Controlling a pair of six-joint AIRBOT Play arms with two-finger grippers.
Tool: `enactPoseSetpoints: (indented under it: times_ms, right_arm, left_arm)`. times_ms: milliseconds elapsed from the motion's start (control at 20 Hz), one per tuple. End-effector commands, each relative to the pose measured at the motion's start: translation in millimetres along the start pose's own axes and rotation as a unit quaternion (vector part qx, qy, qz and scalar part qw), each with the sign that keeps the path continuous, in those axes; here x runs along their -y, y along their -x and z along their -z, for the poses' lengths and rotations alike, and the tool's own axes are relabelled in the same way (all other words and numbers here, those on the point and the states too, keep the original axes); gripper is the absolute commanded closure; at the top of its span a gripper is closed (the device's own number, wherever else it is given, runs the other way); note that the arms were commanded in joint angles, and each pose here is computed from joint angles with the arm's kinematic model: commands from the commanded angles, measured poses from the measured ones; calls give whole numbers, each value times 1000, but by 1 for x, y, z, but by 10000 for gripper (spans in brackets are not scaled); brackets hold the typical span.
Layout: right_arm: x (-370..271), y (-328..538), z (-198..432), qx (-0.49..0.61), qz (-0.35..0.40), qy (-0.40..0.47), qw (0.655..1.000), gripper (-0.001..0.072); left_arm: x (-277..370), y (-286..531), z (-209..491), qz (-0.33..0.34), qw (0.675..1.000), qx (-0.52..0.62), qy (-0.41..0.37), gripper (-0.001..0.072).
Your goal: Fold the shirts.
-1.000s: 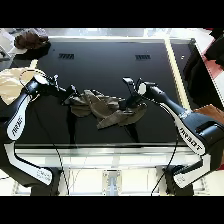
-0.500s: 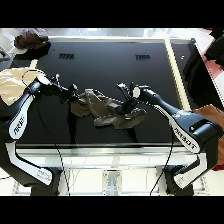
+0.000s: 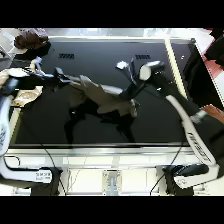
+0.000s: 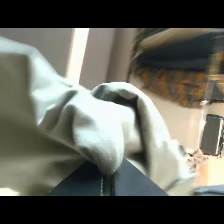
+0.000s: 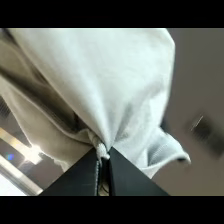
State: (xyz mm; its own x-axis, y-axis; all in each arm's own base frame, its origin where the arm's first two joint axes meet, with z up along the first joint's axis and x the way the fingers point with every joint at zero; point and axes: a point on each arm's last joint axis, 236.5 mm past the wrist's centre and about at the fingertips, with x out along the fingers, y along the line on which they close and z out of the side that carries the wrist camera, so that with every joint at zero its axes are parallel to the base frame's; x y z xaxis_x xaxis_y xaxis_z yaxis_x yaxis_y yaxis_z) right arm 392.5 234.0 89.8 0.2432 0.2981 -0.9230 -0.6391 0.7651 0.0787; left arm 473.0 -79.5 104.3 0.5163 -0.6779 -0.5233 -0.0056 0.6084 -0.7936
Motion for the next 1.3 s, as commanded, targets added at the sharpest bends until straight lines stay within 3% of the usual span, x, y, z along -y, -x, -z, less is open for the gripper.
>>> enactPoseSetpoints:
  times_ms: [0, 250, 400, 500, 650, 800, 900, 1050, 1150, 1250]
  right_arm:
    - [-8, 132, -4, 85, 44, 16, 995, 692]
    - [-46, 283, 32, 237, 55, 2, 970, 692]
    - [-57, 323, 54, 283, 60, 6, 957, 692]
    - [-61, 314, 67, 250, 48, -5, 967, 693]
    - [-70, 256, 83, 125, 0, -3, 992, 693]
    - [-72, 178, 74, 26, -53, -6, 998, 693]
    - [-50, 126, 52, 12, -36, 7, 999, 693]
    - [5, 59, -18, 82, 39, 3, 996, 693]
    - [39, 18, -72, 156, 87, 9, 984, 693]
    - [75, -2, -112, 226, 132, 5, 965, 691]
  left_arm:
    - [75, 88, 7, 31, 985, 57, -159, 697]
    - [180, 186, 49, 14, 933, 184, -308, 697]
    - [216, 243, 50, -33, 879, 306, -365, 698]
    - [211, 259, 52, -82, 857, 329, -387, 699]
    - [162, 228, 62, -128, 890, 227, -374, 699]
    - [109, 175, 72, -121, 933, 82, -328, 699]
    - [86, 129, 68, -102, 947, 18, -304, 698]
    - [50, 38, 35, -92, 958, -6, -271, 696]
    - [16, -25, -3, -112, 959, 39, -256, 619]
    - [-16, -68, -28, -131, 960, 79, -234, 384]
